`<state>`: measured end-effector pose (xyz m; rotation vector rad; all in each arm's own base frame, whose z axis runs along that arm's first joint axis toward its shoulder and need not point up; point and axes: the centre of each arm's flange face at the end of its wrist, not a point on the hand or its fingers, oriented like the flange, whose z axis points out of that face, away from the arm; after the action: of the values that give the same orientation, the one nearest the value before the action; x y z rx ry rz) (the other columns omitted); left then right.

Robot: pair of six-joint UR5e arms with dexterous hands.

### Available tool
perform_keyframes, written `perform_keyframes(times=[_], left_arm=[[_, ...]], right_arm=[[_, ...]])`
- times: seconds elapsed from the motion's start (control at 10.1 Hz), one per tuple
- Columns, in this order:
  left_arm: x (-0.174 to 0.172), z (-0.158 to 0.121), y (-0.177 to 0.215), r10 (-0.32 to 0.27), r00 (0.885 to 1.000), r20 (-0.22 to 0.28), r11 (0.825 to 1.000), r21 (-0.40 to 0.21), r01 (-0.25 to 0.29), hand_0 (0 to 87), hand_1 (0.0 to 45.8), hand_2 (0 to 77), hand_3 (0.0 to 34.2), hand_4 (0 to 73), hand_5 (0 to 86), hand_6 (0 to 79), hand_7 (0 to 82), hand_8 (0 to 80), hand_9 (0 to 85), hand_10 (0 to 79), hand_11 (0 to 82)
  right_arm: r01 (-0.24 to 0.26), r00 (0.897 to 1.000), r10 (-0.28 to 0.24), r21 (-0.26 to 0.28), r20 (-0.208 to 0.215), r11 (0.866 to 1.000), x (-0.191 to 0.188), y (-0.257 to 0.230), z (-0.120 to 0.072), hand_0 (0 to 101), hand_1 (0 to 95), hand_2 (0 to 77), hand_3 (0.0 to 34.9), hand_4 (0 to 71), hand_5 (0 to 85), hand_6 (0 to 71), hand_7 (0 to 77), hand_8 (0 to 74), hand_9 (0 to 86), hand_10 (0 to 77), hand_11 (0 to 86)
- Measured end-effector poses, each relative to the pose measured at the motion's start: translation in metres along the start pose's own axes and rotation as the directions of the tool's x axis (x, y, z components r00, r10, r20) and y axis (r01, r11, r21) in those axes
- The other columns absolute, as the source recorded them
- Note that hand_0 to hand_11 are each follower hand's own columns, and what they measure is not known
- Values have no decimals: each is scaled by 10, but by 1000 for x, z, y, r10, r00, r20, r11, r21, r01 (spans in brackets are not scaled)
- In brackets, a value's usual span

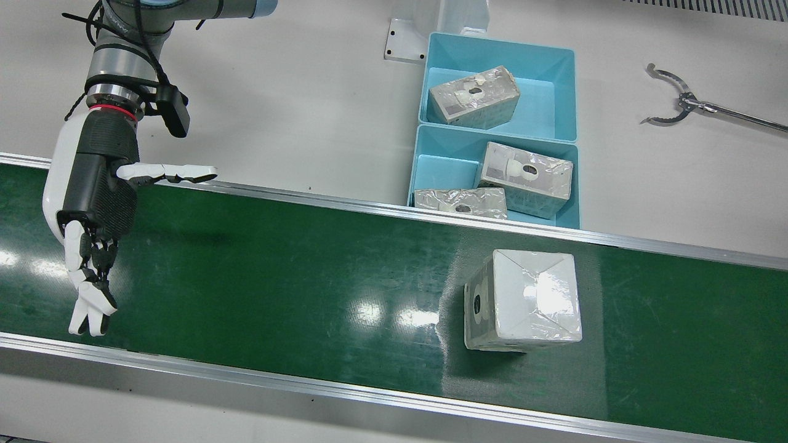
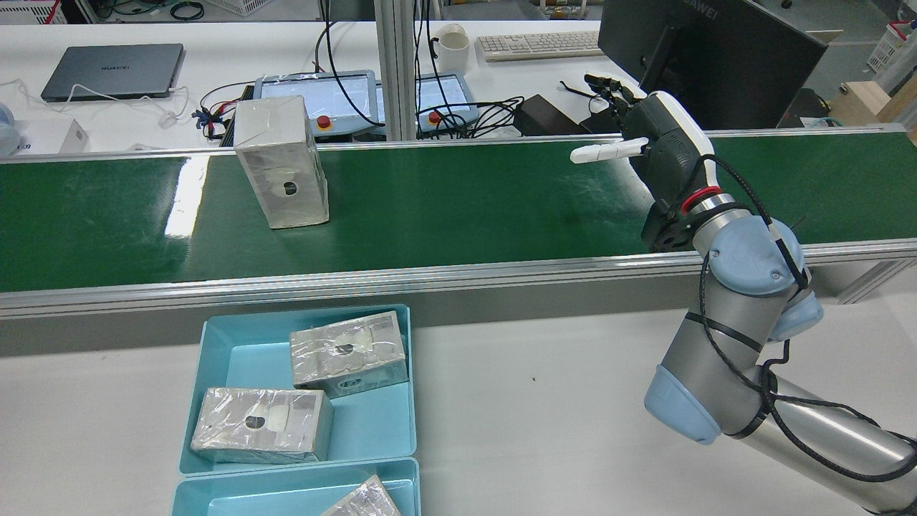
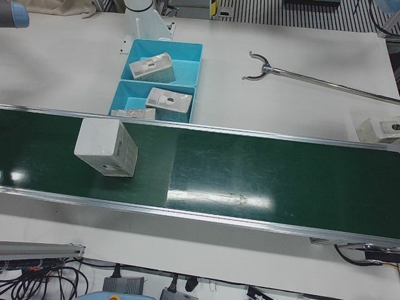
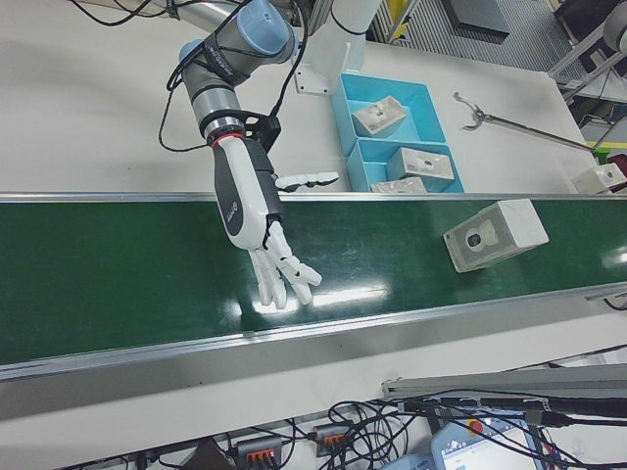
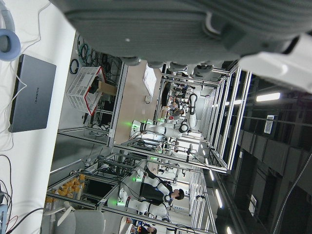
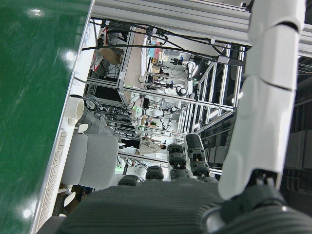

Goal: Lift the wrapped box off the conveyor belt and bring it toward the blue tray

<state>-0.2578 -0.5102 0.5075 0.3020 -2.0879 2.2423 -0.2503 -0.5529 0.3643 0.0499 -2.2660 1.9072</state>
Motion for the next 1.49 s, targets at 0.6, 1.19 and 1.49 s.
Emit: perform_keyframes(times=[0.6, 1.19, 1.49], left_arm=[[0, 0, 0, 0, 1000, 0, 1000, 0, 0, 0, 0, 5, 0, 0, 5, 0, 5, 5, 5, 5, 5], [0, 0, 0, 0, 1000, 0, 1000, 0, 0, 0, 0, 11, 0, 0, 11, 0, 0, 5, 5, 5, 5], [0, 0, 0, 0, 1000, 0, 1000, 0, 0, 0, 0, 5, 0, 0, 11, 0, 5, 5, 0, 5, 5]], right_arm=[[0, 1000, 0, -1, 0, 1000, 0, 1, 0, 465, 115, 71, 16, 27, 224, 38, 5, 22, 16, 0, 16], [12, 1000, -12, 17, -10, 1000, 9, -11, 3, 465, 104, 27, 21, 5, 224, 38, 5, 22, 16, 0, 16], [10, 1000, -10, 14, -10, 1000, 11, -12, 5, 464, 104, 49, 37, 22, 207, 33, 5, 5, 16, 0, 16]])
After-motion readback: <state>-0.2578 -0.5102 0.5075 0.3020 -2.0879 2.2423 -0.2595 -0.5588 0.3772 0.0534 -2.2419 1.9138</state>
